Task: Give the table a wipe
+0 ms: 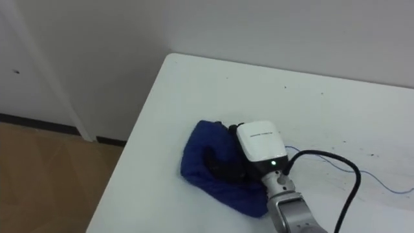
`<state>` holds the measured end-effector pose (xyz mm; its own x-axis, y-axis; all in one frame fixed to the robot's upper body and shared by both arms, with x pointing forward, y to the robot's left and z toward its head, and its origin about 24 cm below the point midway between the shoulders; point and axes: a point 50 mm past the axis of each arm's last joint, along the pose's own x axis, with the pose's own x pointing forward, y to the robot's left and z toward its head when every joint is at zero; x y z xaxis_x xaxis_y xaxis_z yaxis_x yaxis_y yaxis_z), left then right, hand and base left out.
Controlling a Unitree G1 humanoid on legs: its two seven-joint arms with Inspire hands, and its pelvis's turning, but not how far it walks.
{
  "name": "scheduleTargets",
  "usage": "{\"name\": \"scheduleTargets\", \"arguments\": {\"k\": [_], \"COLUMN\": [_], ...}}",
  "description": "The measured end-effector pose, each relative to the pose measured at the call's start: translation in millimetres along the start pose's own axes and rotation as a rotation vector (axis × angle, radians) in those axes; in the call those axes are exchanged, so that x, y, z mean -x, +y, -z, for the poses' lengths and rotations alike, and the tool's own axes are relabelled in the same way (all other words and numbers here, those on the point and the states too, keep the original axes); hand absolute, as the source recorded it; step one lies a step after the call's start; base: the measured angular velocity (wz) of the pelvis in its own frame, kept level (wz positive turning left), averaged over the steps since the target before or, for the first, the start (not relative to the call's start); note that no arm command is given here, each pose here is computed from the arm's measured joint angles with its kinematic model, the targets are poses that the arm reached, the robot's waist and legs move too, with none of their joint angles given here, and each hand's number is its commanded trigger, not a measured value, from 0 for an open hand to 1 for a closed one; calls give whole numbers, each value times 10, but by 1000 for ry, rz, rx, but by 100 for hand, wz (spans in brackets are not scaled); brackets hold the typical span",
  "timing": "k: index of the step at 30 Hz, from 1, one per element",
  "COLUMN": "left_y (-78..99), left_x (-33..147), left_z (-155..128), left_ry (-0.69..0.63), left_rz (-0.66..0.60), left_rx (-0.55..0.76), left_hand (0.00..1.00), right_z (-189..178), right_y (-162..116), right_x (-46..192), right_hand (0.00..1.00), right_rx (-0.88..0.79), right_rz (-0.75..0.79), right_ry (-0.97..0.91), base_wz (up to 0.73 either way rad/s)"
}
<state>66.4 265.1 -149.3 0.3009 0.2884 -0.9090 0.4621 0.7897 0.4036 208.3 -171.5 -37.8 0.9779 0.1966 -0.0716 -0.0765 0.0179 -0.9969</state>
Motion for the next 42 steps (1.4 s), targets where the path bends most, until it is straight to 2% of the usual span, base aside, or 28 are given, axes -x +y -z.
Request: {"name": "scheduleTargets", "arguments": {"k": [7, 10, 13, 16, 20, 22, 25, 27, 30, 31, 33, 34, 36, 38, 40, 42], "left_y": [-10, -67, -161, -190, -157, -114, -76, -40, 82, 97, 194, 232, 385, 453, 470, 456], "left_x": [3, 4, 7, 0, -1, 1, 3, 13, 54, 61, 96, 102, 116, 113, 112, 102], "left_z": [3, -21, -47, -138, -202, -238, -177, -39, 309, 364, 551, 578, 613, 591, 584, 558], "left_ry": [0, -3, 15, -3, -1, -13, 1, 41, 142, 161, 215, 222, 217, 201, 190, 183], "left_rz": [-29, -28, -5, 14, 17, 12, 2, -11, -66, -74, -107, -118, -164, -180, -184, -177], "left_rx": [-4, -27, -31, -40, -28, -7, 39, 78, 175, 187, 226, 234, 240, 236, 251, 266], "left_hand": [0, 0, 0, 0, 0, 0, 0, 0, 0, 0, 0, 0, 0, 0, 0, 0], "right_z": [34, -21, -156, -214, -114, -57, 234, 517, 1150, 1251, 1599, 1675, 1956, 2098, 2154, 2169], "right_y": [49, 22, -80, -218, -314, -354, -277, -158, 64, 89, 152, 165, 173, 163, 166, 150], "right_x": [-19, -97, -259, -431, -607, -645, -605, -454, 160, 256, 611, 715, 1110, 1364, 1512, 1487], "right_hand": [100, 100, 100, 100, 100, 100, 100, 100, 100, 100, 100, 100, 100, 100, 100, 100], "right_rx": [-70, -160, -220, -209, -194, -199, -282, -353, -497, -512, -541, -541, -503, -484, -490, -495], "right_rz": [-10, -32, -62, -106, -158, -154, -148, -122, -34, -19, 13, 15, -10, -29, -26, -12], "right_ry": [47, 90, 91, 73, 102, 114, 221, 360, 692, 740, 933, 979, 1127, 1217, 1281, 1292], "base_wz": [-5, 0, -8, 4, 5, 13, 31, 28, 28, 8, 4, 4, -2, -10, -16, -16]}}
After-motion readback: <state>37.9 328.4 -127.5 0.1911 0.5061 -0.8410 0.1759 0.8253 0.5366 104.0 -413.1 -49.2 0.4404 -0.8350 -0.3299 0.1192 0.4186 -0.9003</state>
